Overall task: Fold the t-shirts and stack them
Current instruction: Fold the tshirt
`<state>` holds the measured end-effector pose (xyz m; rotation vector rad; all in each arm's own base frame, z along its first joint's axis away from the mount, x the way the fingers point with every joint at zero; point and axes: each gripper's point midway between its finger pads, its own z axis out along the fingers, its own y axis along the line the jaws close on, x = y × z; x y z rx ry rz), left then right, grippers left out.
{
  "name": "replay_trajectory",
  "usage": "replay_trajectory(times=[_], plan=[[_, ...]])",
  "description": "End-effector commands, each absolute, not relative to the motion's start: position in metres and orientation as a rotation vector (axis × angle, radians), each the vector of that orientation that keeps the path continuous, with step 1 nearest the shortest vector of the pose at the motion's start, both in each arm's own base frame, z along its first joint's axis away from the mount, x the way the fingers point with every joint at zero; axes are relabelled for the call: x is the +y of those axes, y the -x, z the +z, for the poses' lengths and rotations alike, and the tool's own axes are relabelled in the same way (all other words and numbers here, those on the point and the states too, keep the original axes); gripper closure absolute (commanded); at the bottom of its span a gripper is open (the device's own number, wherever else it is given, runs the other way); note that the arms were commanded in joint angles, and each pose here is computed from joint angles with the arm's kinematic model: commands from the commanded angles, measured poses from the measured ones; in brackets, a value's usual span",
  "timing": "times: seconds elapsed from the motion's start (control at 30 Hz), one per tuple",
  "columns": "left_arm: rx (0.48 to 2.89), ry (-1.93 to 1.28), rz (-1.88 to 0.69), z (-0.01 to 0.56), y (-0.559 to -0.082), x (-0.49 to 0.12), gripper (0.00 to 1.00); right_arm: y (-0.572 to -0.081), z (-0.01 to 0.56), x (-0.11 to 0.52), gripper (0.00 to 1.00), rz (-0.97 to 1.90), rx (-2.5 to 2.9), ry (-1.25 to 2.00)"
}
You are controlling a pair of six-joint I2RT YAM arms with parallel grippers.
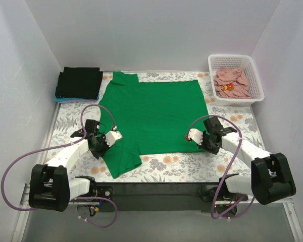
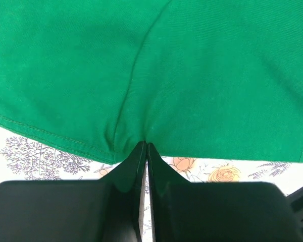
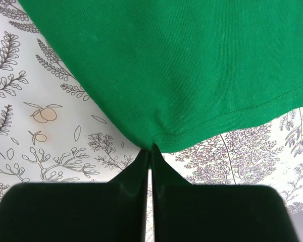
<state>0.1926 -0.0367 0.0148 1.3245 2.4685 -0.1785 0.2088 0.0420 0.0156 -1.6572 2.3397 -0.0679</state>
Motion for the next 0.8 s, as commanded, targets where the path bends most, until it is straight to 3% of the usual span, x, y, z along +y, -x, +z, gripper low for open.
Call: replay_trajectory(times=[0.0,0.5,0.77], plan=[[2.495,-1.367,-0.266,0.017,-0.176,-0.042,1.0,-0.207,0.024,0.047,0.99,-0.004,2.32,1.655],[2.421,-1.301,-0.318,0.076,-0.19,-0.053,1.0,-0.208,0.058,0.038,0.99,-0.013,2.269,1.619],[2.428,-1.253,-0.325,0.078,-0.203,-0.049,1.0,-0.213,0.057,0.039,0.99,0.0,2.287,1.627]])
